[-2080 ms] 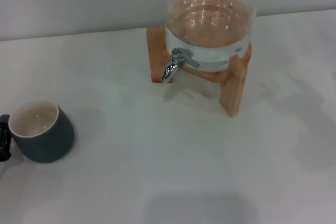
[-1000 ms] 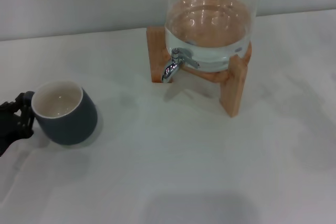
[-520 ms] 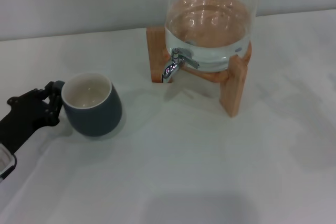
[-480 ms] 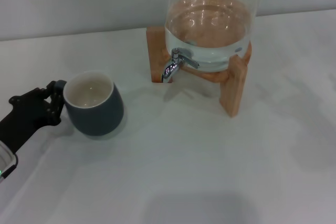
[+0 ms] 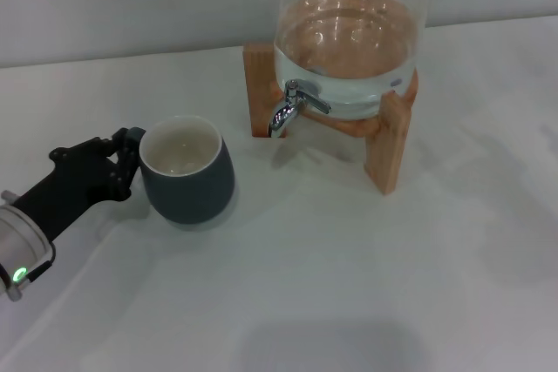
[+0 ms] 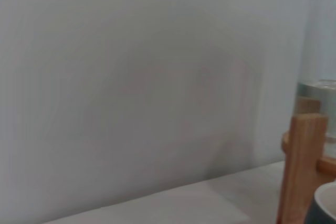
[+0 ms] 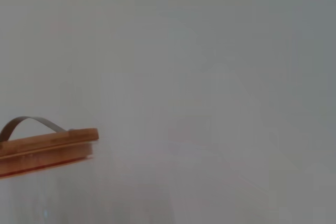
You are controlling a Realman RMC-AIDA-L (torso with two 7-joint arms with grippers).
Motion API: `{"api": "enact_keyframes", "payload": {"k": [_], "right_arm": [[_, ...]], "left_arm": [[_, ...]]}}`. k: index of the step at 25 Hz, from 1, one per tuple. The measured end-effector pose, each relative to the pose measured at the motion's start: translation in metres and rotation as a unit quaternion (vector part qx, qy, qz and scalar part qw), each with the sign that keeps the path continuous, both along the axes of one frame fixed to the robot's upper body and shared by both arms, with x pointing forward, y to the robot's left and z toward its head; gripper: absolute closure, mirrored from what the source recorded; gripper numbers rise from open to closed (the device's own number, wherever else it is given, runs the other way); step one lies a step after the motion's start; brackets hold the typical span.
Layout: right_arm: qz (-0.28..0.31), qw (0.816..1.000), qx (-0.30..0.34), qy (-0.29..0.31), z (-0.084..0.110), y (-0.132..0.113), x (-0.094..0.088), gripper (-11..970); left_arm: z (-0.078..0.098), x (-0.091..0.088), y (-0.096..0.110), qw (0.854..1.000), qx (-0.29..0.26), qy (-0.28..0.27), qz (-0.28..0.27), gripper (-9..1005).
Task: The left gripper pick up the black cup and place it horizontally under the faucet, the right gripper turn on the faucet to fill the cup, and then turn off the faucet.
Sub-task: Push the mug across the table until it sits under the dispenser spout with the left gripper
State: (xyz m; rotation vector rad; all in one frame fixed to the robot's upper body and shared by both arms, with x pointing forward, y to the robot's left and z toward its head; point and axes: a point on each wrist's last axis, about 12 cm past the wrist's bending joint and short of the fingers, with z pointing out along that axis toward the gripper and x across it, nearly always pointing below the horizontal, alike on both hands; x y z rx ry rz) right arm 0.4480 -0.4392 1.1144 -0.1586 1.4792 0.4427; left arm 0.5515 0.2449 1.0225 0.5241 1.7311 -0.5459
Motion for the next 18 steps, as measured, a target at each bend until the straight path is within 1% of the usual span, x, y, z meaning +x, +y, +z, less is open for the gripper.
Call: {"api": "enact_keyframes", "payload": {"k": [11,14,18], "right_arm": [[0.007,1.0,0.002,-0.003,0.0,0.002,-0.001,272],[0.008,1.0,0.002,-0.004,0.0,0.002,-0.002,272],[0.007,1.0,0.005,-0.003,-0.001,0.002,-0.003,273]], "left_arm": [[0.001,0.007,-0.019,0.998,0.006,0.034,-0.046,848],[0.0,0.009,-0.024,0.997,0.011,0.048,-0.053,848],[0.002,0.012,-0.028,0.996,0.015,0.053,-0.063,848]]}}
